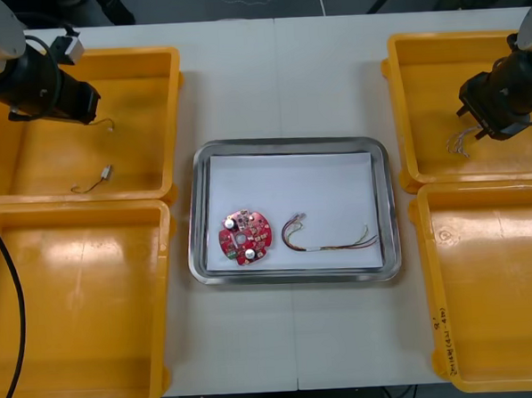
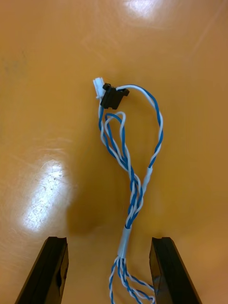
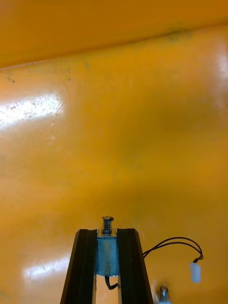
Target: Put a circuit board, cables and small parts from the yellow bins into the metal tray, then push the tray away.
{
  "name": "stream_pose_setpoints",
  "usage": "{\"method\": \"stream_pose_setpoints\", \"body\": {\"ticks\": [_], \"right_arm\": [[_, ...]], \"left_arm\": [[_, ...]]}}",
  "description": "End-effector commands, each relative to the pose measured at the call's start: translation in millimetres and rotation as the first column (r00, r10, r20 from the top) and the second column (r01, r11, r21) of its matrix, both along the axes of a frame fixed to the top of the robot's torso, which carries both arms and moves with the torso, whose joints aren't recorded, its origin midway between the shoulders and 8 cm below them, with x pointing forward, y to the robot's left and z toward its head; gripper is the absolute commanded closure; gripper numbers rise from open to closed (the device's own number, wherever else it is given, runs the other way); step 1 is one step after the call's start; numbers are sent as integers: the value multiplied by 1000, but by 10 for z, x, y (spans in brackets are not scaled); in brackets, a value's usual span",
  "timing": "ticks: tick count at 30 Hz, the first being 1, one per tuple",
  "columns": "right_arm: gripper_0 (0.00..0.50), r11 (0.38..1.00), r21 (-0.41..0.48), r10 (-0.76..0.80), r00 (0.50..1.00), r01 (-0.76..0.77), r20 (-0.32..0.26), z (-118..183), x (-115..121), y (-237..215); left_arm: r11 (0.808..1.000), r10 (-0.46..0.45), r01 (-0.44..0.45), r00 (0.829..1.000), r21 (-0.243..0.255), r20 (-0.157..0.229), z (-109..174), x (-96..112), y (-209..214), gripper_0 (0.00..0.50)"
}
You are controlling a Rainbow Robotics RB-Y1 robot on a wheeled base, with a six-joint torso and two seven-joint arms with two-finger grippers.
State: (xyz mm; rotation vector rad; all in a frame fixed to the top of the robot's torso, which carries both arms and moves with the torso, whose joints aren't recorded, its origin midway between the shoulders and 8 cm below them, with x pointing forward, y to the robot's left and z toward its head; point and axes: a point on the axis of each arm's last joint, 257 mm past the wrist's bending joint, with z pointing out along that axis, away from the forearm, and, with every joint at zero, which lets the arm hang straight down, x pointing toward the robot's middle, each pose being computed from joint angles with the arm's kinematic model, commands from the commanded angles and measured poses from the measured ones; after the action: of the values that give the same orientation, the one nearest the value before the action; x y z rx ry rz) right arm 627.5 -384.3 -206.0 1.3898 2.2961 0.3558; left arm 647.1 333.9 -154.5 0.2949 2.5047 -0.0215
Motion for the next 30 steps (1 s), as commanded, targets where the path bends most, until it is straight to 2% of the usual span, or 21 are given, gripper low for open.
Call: {"method": "stream_pose_setpoints", "body": {"ticks": [1,6,12,21,27,28,29,30], "right_arm": [[0,1000,11,-24,999,23,32,143,113,101],[0,1000,19,-25,999,25,31,98,103,108],[0,1000,10,-29,999,29,25,-34,64,47],[0,999,5,-35,999,35,22,-90,46,18],[0,999,-3,-34,999,34,23,-135,41,4],[104,1000,0,-31,999,31,22,-158,37,14],[289,1000,2,-30,999,30,19,-185,24,17],[368,1000,3,-29,999,29,16,-200,16,20]], "left_arm": [[997,70,-71,997,35,24,441,-78,231,500],[994,100,-100,995,33,8,604,-265,59,500],[992,115,-115,993,45,-2,662,-664,-162,500],[995,99,-99,995,11,3,714,-1111,-760,500],[996,86,-86,996,-16,7,667,-1296,-1224,500],[996,81,-80,997,-24,7,642,-1353,-1388,500],[996,78,-78,997,-31,8,619,-1383,-1494,500],[997,75,-75,997,-32,8,606,-1399,-1547,500]]}}
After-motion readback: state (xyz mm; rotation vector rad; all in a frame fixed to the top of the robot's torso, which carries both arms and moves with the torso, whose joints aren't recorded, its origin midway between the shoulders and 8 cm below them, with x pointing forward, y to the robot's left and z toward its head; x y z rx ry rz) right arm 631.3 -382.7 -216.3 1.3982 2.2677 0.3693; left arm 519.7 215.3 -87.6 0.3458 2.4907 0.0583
